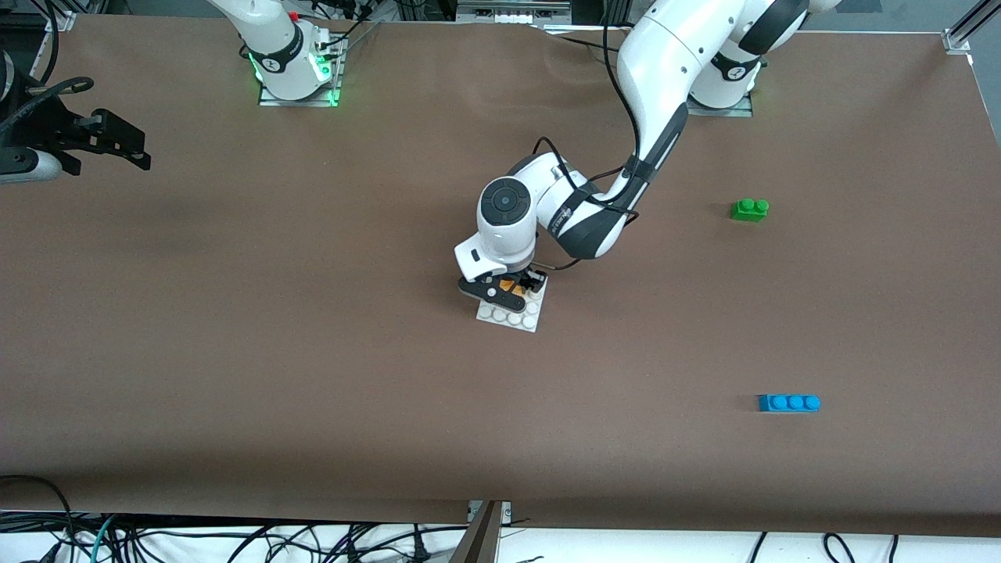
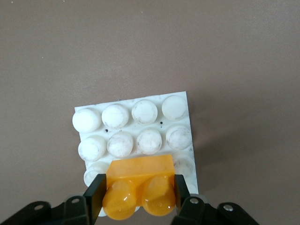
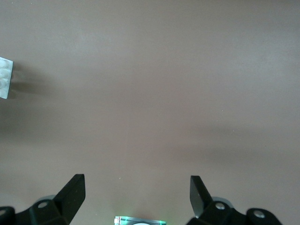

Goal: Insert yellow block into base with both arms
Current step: 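Lower the yellow block onto the base plate studs and press down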

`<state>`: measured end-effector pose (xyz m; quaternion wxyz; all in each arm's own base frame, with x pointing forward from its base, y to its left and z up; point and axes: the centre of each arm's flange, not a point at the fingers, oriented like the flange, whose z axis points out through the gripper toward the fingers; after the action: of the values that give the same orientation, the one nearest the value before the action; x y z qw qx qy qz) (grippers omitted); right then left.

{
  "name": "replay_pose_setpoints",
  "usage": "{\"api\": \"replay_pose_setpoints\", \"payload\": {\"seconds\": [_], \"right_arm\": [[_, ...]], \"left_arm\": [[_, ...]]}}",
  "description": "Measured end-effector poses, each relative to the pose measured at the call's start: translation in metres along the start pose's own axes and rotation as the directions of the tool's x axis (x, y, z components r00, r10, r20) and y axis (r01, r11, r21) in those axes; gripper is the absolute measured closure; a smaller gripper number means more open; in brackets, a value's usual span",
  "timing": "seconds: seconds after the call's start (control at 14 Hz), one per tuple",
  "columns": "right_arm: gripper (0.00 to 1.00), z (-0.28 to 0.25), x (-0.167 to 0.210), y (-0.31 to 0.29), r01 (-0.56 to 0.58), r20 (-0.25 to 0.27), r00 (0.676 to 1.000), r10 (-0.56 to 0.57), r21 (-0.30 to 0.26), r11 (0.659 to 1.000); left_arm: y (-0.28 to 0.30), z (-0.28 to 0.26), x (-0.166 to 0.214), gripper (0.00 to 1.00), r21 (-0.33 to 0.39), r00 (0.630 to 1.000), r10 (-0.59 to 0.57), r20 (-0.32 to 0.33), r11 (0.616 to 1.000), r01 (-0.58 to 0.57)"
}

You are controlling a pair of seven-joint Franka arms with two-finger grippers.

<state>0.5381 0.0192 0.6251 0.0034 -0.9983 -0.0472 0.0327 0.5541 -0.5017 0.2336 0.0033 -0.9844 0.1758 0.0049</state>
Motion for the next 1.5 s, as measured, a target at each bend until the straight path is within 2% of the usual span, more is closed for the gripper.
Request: {"api": "replay_pose_setpoints", "payload": {"seconds": [1.29,1.5], "right_arm": [[0.01,0.0,0.0,0.0,0.0,0.0,1.0,0.0,0.0,1.0],[0.01,0.0,0.0,0.0,0.0,0.0,1.0,0.0,0.0,1.0]], "left_arm": [[-0.003,0.011,-0.001,0.37,0.008,1.0,0.006,0.017,1.0,-0.006],[-0.003,0.011,-0.001,0.11,0.008,1.0,0.006,0.016,1.0,-0.006]]}}
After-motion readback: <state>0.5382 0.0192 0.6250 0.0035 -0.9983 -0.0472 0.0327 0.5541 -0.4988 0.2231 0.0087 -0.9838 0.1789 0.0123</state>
